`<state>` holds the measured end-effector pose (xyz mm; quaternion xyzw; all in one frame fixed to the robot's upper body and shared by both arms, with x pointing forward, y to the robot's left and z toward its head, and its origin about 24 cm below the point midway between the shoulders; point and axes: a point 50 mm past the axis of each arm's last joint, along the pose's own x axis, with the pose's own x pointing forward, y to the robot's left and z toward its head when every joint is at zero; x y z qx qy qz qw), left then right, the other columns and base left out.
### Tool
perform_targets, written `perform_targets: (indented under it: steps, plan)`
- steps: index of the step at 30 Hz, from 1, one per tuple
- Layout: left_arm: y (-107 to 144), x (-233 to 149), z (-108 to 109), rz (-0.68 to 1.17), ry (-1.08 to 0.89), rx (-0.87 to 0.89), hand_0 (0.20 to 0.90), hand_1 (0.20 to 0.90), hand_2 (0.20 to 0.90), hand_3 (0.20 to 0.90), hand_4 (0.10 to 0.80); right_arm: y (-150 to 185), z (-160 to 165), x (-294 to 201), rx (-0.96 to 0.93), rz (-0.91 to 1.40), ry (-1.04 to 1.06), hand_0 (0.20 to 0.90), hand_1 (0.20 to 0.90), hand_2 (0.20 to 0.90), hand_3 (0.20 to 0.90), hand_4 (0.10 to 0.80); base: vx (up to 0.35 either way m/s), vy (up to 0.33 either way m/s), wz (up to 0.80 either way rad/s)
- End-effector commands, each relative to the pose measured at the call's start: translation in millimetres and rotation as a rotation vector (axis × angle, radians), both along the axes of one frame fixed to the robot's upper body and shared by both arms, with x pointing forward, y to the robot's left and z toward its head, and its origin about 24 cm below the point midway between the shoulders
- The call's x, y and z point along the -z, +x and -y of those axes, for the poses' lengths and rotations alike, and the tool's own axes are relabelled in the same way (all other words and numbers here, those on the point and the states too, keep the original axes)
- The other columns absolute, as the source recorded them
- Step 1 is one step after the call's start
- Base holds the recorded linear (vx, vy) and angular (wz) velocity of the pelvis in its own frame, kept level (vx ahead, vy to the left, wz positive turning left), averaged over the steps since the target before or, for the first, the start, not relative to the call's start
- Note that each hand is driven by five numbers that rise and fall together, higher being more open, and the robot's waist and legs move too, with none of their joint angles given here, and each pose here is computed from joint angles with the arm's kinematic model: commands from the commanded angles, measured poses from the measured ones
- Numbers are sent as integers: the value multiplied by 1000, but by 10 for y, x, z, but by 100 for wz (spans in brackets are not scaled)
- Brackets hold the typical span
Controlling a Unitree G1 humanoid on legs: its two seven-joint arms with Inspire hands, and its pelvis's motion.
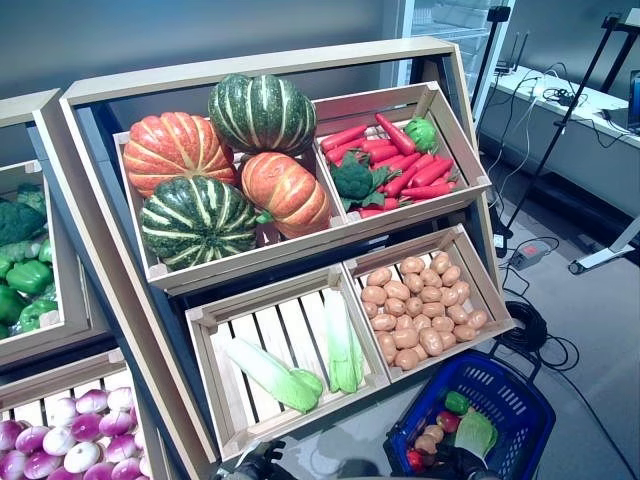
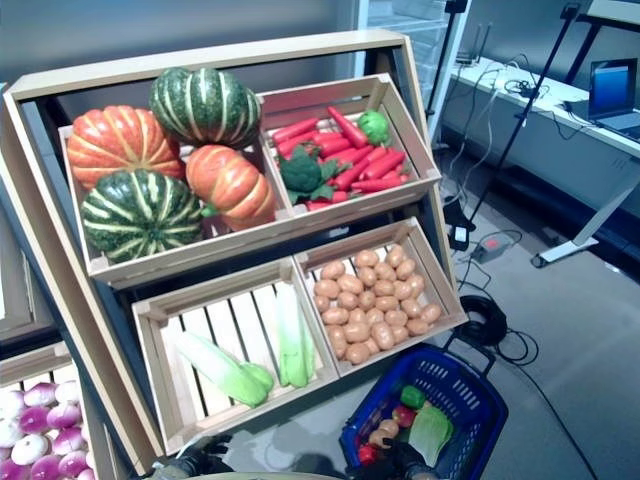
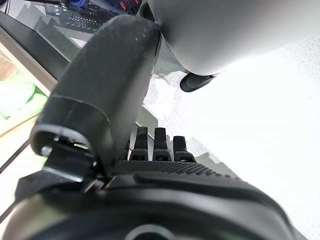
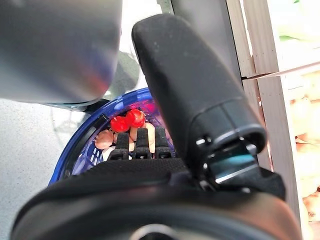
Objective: Put vegetables into the basket
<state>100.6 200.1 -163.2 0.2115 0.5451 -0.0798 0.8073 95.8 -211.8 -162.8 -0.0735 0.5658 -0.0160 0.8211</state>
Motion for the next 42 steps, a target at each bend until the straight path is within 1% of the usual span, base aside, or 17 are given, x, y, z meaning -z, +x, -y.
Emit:
perform_targets:
  steps: [1,5,7,10,13,18,19,21,23,24,27,29,31,32,34,38,42]
  plan:
    - [381,-99,-3,103,49,24,900,900,900,900,800,211,-168,-21,-81,44,39,900,900,900,900,800,0,0,0]
    - [395,-106,7,117,41,51,900,900,900,900,800,208,-172,-20,-84,40,39,900,900,900,900,800,0,0,0]
    - [490,-151,57,178,13,96,900,900,900,900,800,221,-167,-24,-95,38,38,900,900,900,900,800,0,0,0]
    - [756,-312,165,303,-111,117,900,900,900,900,800,245,-149,-42,-111,38,30,900,900,900,900,800,-2,5,-2]
    - [1077,-644,285,452,-262,178,900,900,900,900,800,270,-76,-77,-133,44,15,900,900,900,900,800,-10,7,-1]
    - [1280,-1097,333,583,-456,277,900,900,900,900,800,238,33,-98,-159,34,-6,900,900,900,900,800,-3,22,0]
    - [1346,-1288,372,586,-623,267,900,900,900,900,800,244,101,-115,-167,41,-20,900,900,900,900,800,-48,83,-1]
    - [1334,-1403,497,526,-949,205,900,900,900,900,800,265,196,-141,-180,52,-39,900,900,900,900,800,-83,96,-5]
    - [1349,-1487,519,524,-1121,160,900,900,900,900,800,376,254,-194,-195,80,-51,900,900,900,900,800,-132,71,-5]
    - [1386,-1509,494,557,-1124,135,900,900,900,900,800,439,259,-220,-197,99,-51,900,900,900,900,800,-142,34,-6]
    - [1573,-1596,286,723,-919,95,900,900,900,900,800,626,234,-300,-196,162,-39,900,900,900,900,800,-127,16,-3]
    - [1715,-1718,89,867,-588,158,900,900,900,900,800,737,238,-359,-186,211,-37,900,900,900,900,800,-146,27,2]
    - [1797,-1874,-49,928,-435,227,900,900,900,900,800,798,297,-406,-175,241,-47,900,900,900,900,800,-110,34,6]
    - [1797,-1874,-50,928,-435,227,900,900,900,900,800,798,297,-406,-175,241,-47,900,900,900,900,800,-103,41,6]
    - [1894,-2062,-278,998,-189,248,900,900,900,900,800,844,394,-454,-163,271,-64,900,900,900,900,800,-111,25,3]
    - [2014,-2253,-397,1053,65,330,900,900,900,900,800,959,450,-528,-149,321,-73,900,900,900,900,800,-127,2,13]
    - [2188,-2619,-572,1204,384,337,900,900,900,900,800,1133,490,-642,-129,394,-86,900,900,900,900,800,-128,-30,7]
